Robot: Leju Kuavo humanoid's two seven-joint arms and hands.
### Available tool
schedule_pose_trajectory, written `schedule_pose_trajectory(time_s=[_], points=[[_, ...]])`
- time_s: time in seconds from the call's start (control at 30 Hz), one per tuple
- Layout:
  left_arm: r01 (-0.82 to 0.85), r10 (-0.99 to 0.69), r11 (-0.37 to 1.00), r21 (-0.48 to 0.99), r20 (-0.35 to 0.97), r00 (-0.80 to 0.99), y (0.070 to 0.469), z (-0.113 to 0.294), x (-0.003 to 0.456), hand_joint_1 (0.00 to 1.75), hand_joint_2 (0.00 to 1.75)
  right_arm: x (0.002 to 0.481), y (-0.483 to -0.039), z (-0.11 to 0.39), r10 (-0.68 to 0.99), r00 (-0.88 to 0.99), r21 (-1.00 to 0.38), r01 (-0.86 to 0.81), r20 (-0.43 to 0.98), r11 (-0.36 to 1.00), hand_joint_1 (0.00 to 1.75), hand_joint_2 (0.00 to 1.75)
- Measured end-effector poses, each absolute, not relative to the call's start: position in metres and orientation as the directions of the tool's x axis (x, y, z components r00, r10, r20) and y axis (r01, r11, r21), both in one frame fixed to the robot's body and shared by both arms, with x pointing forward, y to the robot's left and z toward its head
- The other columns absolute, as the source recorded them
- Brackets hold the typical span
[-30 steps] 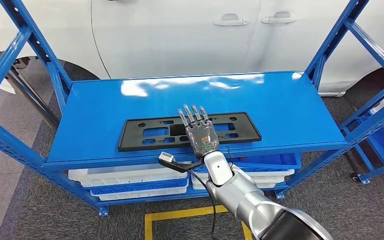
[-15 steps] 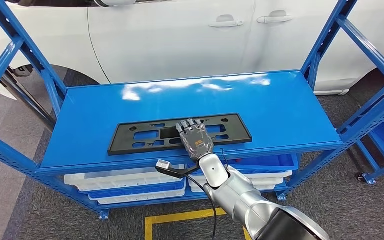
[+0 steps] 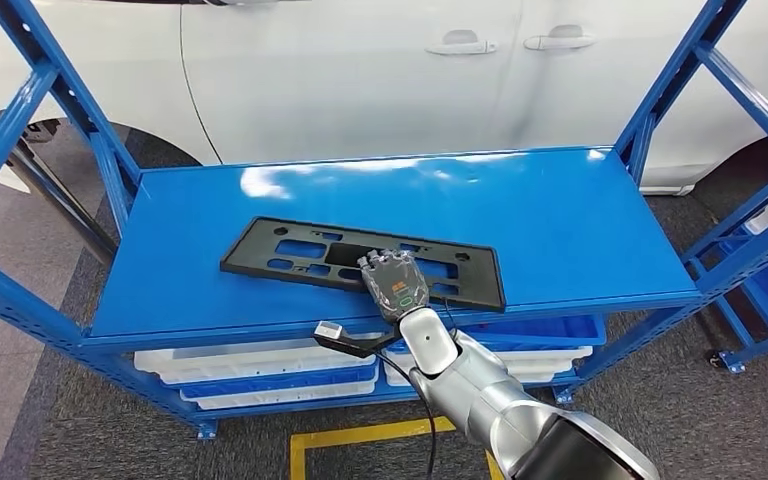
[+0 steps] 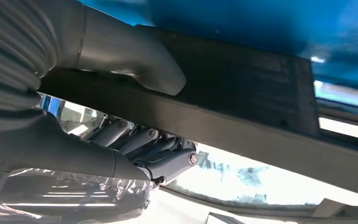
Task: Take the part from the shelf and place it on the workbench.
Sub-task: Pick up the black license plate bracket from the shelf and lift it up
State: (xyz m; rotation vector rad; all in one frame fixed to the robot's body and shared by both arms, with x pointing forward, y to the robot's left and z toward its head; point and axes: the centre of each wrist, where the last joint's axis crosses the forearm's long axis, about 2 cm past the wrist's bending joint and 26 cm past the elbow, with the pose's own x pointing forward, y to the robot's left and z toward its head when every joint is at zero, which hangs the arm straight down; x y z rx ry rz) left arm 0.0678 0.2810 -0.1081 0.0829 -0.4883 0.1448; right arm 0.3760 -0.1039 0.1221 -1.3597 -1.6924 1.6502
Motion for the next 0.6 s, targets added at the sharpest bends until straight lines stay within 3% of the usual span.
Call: schedule_pose_trajectory(time_s=[0.1,0.23,0.6], points=[[-0.158,0.119,0.987,0.042,0.483,0.868,0.2806,-0.1081,0.0676,0.00,0.00,0.3757,-0.1046,0.1213,0.837,-0.437,-0.921,0.347,-0.328,-0.180,1.75,1.75],[-0.147,0.108,0.989,0.032,0.532,0.840,0.2795,-0.1080,0.0685,0.00,1.75,0.3767,-0.1054,0.1221,0.839,-0.433,-0.919,0.349,-0.329,-0.180,1.75,1.75],[-0.160,0.108,0.987,0.035,0.589,0.801,0.2795,-0.1075,0.0712,0.00,1.75,0.3795,-0.1099,0.1235,0.836,-0.434,-0.914,0.366,-0.335,-0.176,1.75,1.75]])
